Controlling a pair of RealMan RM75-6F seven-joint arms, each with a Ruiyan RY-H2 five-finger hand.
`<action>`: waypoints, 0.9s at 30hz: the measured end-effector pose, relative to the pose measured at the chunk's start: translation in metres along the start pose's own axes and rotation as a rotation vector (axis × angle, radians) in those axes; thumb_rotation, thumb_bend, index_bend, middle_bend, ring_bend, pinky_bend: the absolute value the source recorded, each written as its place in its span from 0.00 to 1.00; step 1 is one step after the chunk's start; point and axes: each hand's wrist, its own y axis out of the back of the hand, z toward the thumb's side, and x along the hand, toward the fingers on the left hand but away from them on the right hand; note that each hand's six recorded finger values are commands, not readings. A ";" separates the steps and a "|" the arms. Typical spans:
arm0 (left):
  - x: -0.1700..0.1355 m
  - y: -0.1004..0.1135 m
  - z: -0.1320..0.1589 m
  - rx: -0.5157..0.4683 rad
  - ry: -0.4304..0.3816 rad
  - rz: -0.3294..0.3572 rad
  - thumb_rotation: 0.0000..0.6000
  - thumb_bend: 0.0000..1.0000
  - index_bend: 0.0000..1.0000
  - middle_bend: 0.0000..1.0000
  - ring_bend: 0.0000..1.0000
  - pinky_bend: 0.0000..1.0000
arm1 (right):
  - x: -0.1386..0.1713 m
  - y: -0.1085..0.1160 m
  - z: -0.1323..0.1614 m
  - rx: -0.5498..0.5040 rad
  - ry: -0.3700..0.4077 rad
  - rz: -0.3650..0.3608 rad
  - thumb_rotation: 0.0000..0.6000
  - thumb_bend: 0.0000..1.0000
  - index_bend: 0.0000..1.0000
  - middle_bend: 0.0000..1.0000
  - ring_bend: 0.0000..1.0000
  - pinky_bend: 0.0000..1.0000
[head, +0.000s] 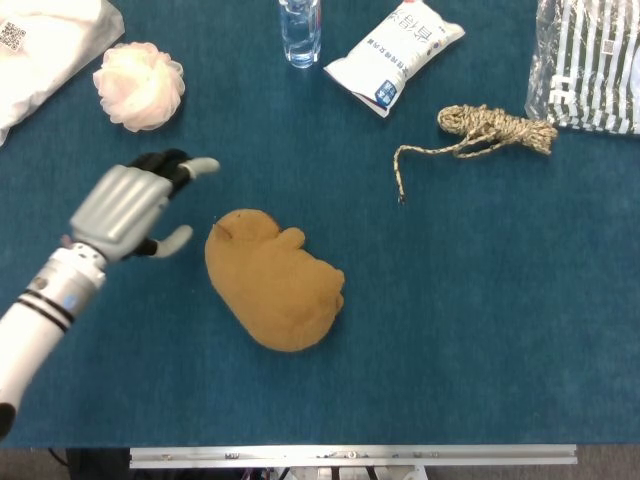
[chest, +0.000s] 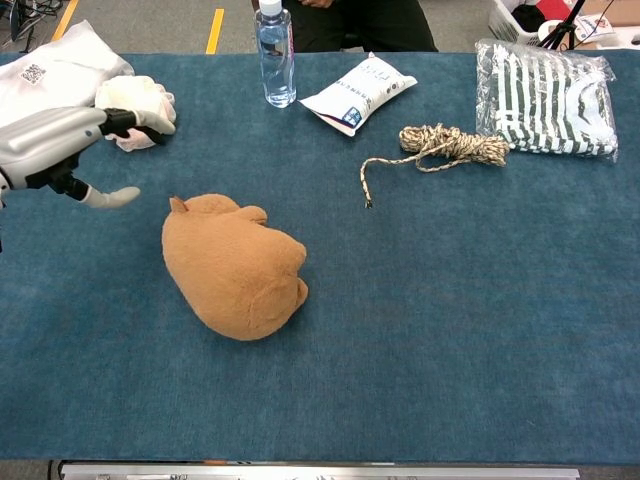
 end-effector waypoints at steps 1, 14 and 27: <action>-0.004 0.003 -0.004 -0.005 0.016 0.021 1.00 0.36 0.19 0.23 0.15 0.20 | 0.000 -0.001 0.000 0.000 -0.002 0.003 1.00 0.21 0.21 0.35 0.16 0.24; -0.105 0.041 -0.068 0.034 0.328 0.332 1.00 0.35 0.25 0.25 0.15 0.20 | 0.003 -0.014 0.004 0.027 -0.017 0.037 1.00 0.21 0.21 0.35 0.16 0.24; -0.166 0.035 -0.070 0.054 0.432 0.372 1.00 0.36 0.26 0.26 0.15 0.20 | 0.000 -0.017 0.023 0.025 0.037 0.042 1.00 0.21 0.21 0.35 0.16 0.24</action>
